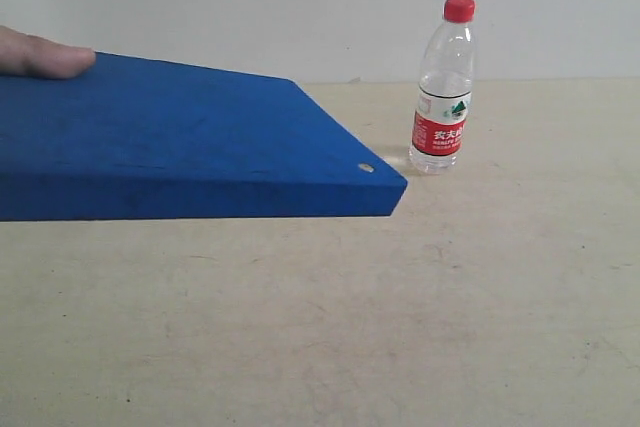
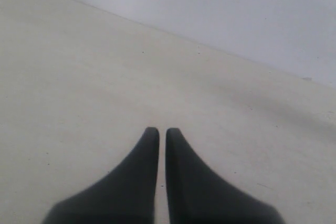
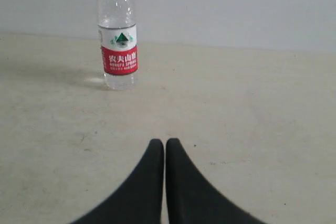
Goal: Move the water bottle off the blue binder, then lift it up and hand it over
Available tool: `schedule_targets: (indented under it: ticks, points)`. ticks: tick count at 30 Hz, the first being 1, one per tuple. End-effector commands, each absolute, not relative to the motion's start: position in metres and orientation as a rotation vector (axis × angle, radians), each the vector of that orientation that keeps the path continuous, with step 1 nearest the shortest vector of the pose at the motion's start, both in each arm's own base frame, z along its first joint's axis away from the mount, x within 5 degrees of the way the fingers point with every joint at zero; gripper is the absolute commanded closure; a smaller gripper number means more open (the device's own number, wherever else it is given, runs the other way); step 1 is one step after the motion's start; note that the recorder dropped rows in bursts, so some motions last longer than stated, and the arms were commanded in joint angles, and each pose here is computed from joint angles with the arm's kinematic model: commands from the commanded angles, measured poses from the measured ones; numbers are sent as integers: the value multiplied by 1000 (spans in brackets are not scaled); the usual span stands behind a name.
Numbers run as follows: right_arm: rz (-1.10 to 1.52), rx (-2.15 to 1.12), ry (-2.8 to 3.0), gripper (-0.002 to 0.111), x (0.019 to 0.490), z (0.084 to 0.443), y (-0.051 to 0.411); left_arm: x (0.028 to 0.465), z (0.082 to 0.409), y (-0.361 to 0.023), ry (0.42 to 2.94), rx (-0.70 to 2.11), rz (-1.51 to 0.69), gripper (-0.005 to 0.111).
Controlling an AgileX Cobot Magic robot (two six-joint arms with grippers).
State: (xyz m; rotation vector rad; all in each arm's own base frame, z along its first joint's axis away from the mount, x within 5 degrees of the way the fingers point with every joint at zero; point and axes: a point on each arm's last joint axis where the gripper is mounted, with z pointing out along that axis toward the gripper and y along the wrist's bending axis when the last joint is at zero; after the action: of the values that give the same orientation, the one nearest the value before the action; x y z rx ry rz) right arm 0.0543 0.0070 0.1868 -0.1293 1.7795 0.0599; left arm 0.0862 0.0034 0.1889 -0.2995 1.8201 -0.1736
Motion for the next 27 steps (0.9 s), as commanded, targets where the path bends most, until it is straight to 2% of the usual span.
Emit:
schedule_targets:
  ticks: [1, 27]
  points:
    - [42, -141, 1794, 109, 54, 185, 6, 86, 188, 4, 1820, -303, -172, 102]
    - [42, -141, 1799, 109, 54, 184, 6, 86, 188, 4, 1820, -303, -172, 102]
